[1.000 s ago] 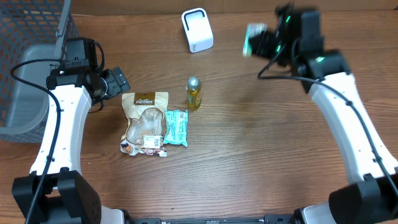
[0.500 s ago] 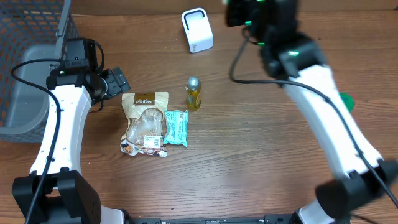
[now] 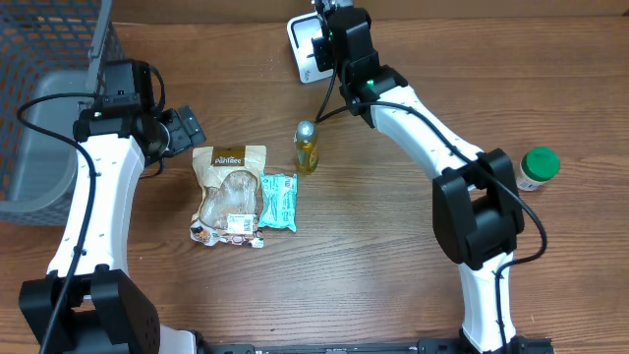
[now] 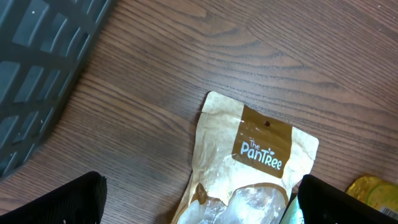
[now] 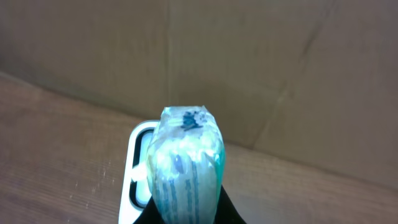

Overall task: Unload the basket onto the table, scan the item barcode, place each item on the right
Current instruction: 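Hold the Kleenex pack over the white scanner with the right gripper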

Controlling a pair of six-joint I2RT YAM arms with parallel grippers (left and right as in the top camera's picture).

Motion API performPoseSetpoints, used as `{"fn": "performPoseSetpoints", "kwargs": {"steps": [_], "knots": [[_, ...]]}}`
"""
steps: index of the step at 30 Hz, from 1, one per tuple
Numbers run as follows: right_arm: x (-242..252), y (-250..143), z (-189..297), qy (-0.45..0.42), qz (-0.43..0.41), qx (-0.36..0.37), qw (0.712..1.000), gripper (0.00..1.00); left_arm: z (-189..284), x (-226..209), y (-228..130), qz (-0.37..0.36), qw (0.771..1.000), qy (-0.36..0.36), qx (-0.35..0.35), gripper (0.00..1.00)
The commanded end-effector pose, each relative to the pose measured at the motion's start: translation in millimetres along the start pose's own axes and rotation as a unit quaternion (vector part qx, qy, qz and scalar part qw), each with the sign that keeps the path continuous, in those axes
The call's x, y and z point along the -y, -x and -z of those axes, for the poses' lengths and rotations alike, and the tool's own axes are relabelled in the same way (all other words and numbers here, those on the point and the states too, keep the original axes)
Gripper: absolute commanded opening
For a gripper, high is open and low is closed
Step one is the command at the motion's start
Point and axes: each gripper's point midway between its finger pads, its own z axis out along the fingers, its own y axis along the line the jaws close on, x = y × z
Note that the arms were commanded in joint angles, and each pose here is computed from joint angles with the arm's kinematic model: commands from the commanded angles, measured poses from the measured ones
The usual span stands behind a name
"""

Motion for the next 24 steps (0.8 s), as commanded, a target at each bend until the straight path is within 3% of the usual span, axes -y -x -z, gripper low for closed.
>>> {"fn": "performPoseSetpoints", "kwargs": {"steps": [1, 24], "knots": [[1.1, -0.8, -12.4, -0.009, -0.001, 0.021, 1.0, 0.04, 6.6, 3.2, 4.8, -0.004, 1.0, -0.007, 0.01, 1.0], [-20.6, -34.6, -45.6, 0.032, -0.005, 0.036, 0.999, 0.04, 6.6, 3.2, 4.9, -0.004, 1.0, -0.007, 0.01, 1.0]]}}
